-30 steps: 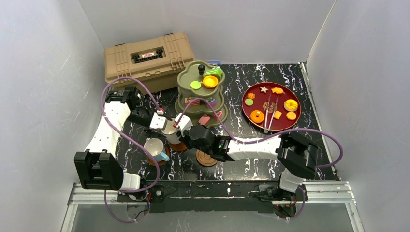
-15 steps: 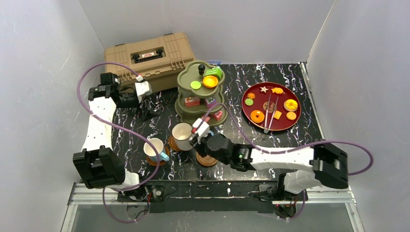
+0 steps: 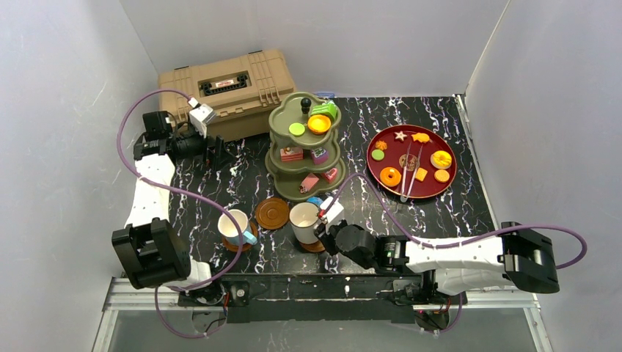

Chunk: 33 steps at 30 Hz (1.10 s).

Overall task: Serve the afternoon tea
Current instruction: Place the cup on the coaster.

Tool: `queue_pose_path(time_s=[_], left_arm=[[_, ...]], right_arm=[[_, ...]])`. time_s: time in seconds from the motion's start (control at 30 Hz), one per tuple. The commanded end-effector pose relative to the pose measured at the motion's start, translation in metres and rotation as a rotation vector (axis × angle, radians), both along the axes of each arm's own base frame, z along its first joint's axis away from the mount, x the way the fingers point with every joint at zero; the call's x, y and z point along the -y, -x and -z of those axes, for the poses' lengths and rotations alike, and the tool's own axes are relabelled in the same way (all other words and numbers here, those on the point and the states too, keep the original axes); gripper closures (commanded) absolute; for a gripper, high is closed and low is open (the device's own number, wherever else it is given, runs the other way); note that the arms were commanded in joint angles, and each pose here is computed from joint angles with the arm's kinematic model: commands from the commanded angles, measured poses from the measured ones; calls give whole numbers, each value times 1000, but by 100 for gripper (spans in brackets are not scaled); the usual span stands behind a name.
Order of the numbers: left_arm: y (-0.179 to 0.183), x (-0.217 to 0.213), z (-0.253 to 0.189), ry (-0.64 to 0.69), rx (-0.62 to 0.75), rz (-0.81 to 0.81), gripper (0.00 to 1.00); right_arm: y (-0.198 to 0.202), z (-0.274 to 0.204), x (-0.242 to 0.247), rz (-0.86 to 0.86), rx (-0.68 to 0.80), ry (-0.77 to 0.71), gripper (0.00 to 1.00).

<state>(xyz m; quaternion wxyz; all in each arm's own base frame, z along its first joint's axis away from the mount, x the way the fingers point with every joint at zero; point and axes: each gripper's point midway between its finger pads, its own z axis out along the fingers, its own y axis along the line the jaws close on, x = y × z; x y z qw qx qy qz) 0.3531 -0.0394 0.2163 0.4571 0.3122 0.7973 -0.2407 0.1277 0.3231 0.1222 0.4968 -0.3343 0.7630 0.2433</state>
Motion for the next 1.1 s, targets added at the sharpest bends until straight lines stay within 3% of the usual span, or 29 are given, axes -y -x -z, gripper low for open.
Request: queue_pose_path(time_s=[0.0, 0.5, 0.57, 0.77, 0.93, 1.07], left_arm=[[4, -2, -8, 21, -9, -86, 1], [4, -14, 7, 31, -107, -228, 1], [5, -14, 6, 31, -93, -232, 1], [8, -16, 8, 17, -87, -245, 1], [8, -17, 7, 10, -81, -247, 1], [8, -17, 8, 9, -84, -250, 1]], right_arm=[[-9, -44, -7, 81, 34, -190, 99], [2, -8, 5, 73, 17, -116, 99], [5, 1, 7, 70, 11, -86, 94], [7, 14, 20, 97, 10, -65, 64], [6, 18, 27, 110, 17, -47, 53], [6, 19, 30, 112, 19, -35, 51]])
